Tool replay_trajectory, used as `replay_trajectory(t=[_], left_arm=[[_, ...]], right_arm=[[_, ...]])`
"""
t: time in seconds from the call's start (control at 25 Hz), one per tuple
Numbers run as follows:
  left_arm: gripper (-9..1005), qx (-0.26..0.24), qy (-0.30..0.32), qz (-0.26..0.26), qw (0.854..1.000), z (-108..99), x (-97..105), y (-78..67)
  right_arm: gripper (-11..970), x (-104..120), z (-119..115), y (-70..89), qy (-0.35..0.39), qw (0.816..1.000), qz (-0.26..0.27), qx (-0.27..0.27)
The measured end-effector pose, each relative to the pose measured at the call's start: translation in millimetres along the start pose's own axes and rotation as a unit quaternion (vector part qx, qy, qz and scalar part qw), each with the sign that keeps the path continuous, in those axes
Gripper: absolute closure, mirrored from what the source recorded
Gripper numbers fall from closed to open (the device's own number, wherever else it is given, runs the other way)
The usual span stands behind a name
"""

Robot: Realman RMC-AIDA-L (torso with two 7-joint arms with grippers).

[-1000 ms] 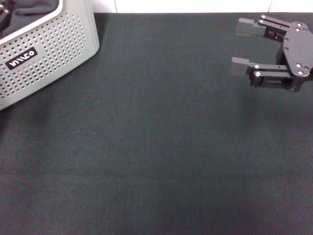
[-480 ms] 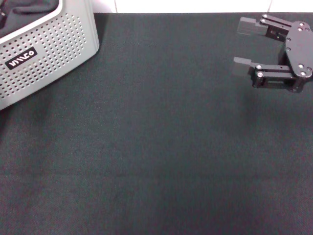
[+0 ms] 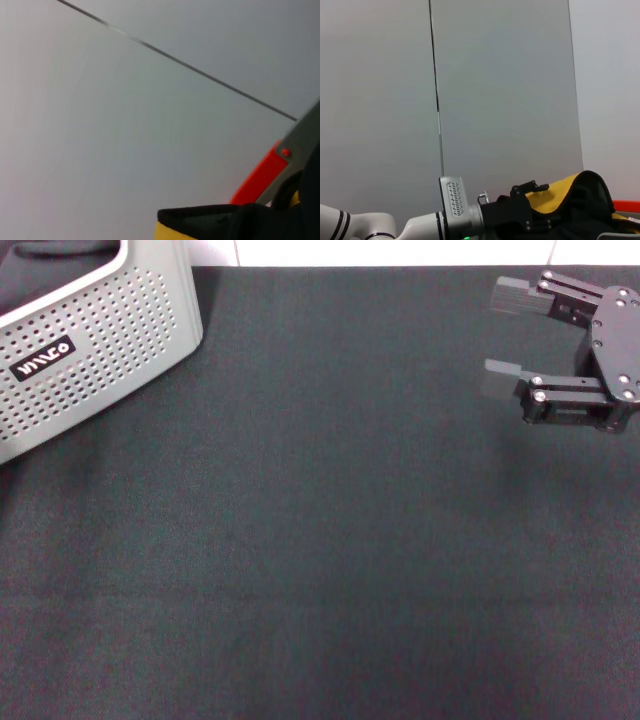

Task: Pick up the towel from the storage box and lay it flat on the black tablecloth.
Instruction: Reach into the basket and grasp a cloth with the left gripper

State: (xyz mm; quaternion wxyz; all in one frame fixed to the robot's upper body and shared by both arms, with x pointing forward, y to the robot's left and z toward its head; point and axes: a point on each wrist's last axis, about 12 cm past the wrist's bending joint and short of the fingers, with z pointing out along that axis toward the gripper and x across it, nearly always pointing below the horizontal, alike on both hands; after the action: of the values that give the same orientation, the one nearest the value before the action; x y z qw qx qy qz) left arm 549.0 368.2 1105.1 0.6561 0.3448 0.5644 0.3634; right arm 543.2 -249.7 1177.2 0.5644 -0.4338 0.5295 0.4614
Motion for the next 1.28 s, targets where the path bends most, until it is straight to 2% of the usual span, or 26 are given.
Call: replay_trajectory(t=[0.48,0.84,1.28], left_arm=[[195,-0.041,-0.005,0.005,0.999,-3.4,-2.2,7.7],[196,-0.052,-0.015,0.003,0.999,-3.9,-4.1,10.7],[195,-0.067,0.003,0.03,0.997,-5.5,-0.2,10.1]], right_arm=[[99,1.5,-3.4,1.8,-0.004,1.0,0.0,0.005],[100,1.1,-4.1,2.7,-0.007,1.0,-0.001,0.003],[99,0.3,-4.3,2.5,-0.011,1.0,-0.002,0.004]])
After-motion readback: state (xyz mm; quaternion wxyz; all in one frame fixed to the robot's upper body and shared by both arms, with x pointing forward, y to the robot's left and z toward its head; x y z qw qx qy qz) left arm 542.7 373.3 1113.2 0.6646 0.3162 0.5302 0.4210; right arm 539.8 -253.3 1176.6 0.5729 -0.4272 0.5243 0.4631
